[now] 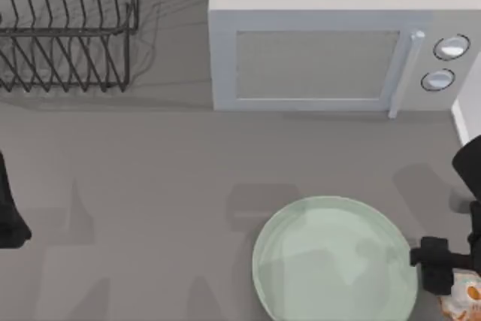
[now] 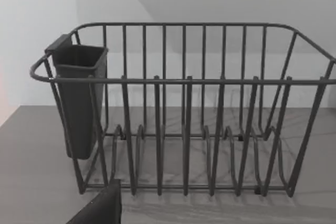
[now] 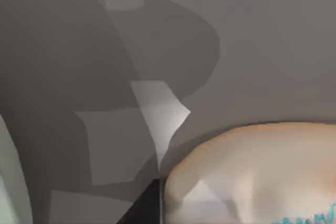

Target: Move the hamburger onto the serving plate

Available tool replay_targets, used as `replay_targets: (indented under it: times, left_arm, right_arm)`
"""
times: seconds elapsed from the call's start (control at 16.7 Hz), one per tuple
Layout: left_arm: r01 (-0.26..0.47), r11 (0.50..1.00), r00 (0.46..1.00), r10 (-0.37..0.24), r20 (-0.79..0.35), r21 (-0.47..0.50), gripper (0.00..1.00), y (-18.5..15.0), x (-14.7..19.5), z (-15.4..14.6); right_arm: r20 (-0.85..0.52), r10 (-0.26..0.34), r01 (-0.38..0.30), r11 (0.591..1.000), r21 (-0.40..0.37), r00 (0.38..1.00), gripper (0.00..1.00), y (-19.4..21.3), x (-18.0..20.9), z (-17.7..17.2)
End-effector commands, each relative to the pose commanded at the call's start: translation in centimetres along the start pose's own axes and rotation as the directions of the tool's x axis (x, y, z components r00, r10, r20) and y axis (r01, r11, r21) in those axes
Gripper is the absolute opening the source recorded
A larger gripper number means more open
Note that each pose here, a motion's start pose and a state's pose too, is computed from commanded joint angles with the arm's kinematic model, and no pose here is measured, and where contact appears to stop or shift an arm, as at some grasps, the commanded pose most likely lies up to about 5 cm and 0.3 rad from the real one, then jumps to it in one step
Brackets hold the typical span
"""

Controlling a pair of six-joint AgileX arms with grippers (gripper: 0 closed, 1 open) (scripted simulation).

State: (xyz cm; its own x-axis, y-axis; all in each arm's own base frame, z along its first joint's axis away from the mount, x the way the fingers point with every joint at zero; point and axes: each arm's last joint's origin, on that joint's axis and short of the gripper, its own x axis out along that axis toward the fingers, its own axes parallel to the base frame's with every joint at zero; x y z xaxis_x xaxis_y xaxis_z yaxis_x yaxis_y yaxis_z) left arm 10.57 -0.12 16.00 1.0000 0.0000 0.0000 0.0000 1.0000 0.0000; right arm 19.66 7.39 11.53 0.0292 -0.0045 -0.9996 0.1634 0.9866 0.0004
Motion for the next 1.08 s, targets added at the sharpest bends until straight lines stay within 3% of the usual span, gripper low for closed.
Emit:
replay_targets:
  times: [0.66,1.08]
  left_arm:
    - [0.000,1.000,1.000,0.000,0.000,0.000,1.00,0.0,0.0,0.0]
    - [0.000,1.000,1.000,0.000,0.000,0.000,1.00,0.0,0.0,0.0]
  right_arm:
    - [-0.010,-0.006,0.006,1.000,0.001,1.000,0.00,0.1,-9.2,0.3]
    - [-0.006,-0.002,0.002,1.000,-0.009,1.000,0.00,0.1,-9.8,0.3]
